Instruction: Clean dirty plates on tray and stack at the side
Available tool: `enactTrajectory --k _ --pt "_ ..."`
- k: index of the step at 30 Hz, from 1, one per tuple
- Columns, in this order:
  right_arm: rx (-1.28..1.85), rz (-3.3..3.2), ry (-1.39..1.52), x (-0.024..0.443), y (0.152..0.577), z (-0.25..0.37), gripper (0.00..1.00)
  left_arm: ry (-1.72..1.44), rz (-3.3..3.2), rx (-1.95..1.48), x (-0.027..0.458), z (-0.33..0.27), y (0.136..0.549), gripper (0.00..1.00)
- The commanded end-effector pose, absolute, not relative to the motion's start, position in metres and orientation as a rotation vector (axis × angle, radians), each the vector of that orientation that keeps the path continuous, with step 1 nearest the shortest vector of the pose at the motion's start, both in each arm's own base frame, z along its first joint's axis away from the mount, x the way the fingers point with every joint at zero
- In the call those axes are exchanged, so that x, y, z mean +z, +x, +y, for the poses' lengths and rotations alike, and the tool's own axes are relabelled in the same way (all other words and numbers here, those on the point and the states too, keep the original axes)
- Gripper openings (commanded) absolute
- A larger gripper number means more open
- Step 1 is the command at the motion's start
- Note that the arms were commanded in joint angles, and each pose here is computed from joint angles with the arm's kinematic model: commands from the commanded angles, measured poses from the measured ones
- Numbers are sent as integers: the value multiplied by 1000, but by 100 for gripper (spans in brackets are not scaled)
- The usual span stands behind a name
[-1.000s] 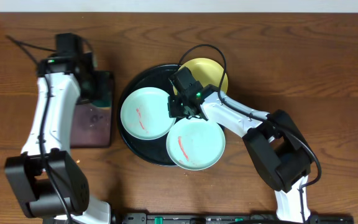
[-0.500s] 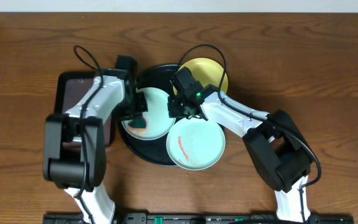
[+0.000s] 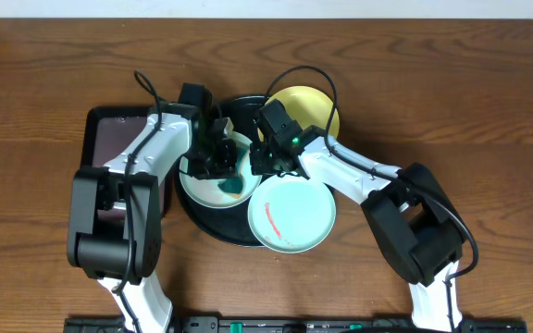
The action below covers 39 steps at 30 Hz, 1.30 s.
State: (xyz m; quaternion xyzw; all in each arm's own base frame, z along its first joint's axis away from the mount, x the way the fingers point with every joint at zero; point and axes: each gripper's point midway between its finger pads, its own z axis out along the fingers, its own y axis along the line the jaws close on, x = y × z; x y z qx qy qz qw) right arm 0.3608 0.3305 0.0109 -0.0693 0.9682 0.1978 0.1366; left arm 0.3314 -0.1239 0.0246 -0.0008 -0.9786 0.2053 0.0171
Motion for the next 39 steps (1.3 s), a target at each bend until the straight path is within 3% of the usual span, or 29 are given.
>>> enactTrajectory --k 1,4,7,11,18,20,25,31,39 --pt "578 2805 -224 7 363 332 1 180 -3101 351 9 -91 338 8" --pt "578 2805 -224 7 363 332 1 452 -3163 -126 6 -38 346 7" --pt "578 2805 -224 7 363 332 1 536 -3180 -312 9 -18 350 7" --pt "578 2805 -220 7 364 331 1 523 -3187 -254 10 -25 353 7" --pt "582 2809 -211 7 364 330 1 -22 -3142 479 18 -105 351 7" --pt "582 2809 -212 7 364 330 1 -49 -3149 512 21 -108 354 7" --pt "589 2814 -213 7 363 330 1 123 -3280 275 38 -65 389 7" --pt "597 2809 -208 7 366 329 1 390 -3384 246 104 -20 424 7" --pt "573 2769 -222 12 375 330 1 559 -3432 232 162 22 412 7"
